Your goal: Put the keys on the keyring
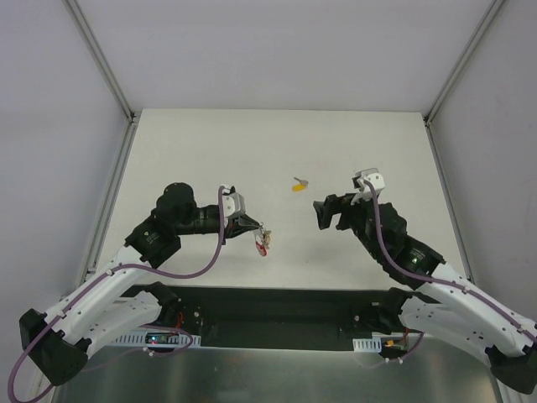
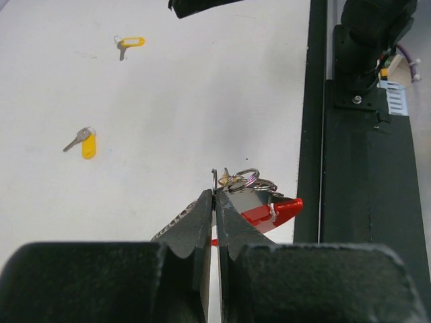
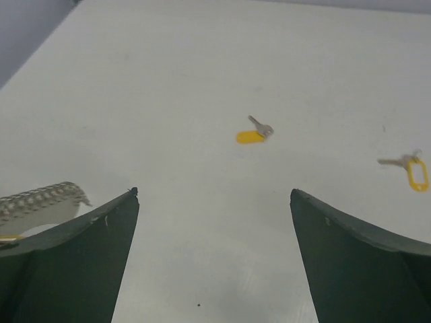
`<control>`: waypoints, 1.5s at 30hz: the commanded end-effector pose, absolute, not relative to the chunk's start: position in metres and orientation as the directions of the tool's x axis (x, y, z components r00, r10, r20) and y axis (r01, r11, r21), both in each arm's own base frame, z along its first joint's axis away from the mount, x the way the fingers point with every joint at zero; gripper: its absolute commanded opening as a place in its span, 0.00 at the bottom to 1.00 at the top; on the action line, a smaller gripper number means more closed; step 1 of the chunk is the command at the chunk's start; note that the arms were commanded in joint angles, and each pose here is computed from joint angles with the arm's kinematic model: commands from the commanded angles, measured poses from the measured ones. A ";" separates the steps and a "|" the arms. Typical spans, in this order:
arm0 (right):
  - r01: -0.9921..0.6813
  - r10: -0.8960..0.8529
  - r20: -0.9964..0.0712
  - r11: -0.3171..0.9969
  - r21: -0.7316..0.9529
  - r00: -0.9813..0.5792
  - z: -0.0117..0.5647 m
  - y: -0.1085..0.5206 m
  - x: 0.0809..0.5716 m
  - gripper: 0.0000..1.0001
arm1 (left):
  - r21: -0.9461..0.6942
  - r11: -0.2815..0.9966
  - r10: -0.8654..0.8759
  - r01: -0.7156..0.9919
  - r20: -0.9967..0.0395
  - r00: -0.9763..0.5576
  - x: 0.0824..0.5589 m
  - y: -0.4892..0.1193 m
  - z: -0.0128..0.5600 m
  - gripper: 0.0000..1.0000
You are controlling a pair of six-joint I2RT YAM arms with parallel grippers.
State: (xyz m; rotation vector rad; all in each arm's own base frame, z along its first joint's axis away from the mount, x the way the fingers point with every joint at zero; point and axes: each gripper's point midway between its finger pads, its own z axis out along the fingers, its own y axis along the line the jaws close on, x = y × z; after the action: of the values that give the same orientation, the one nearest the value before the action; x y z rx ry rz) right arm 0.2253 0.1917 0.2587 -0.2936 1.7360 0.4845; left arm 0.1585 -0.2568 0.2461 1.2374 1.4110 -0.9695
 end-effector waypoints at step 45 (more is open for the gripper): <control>0.236 0.250 -0.513 0.967 0.093 -0.821 0.056 0.004 0.463 0.31 | 0.003 0.590 0.344 0.807 -0.905 -0.248 0.237 -0.215 0.220 0.00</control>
State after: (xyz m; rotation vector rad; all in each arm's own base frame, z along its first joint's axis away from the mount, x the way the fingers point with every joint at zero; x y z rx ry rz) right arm 0.4555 0.0018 0.0458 0.3771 2.5526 0.0115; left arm 0.2328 -0.2087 0.1943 0.9553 1.8961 -0.5512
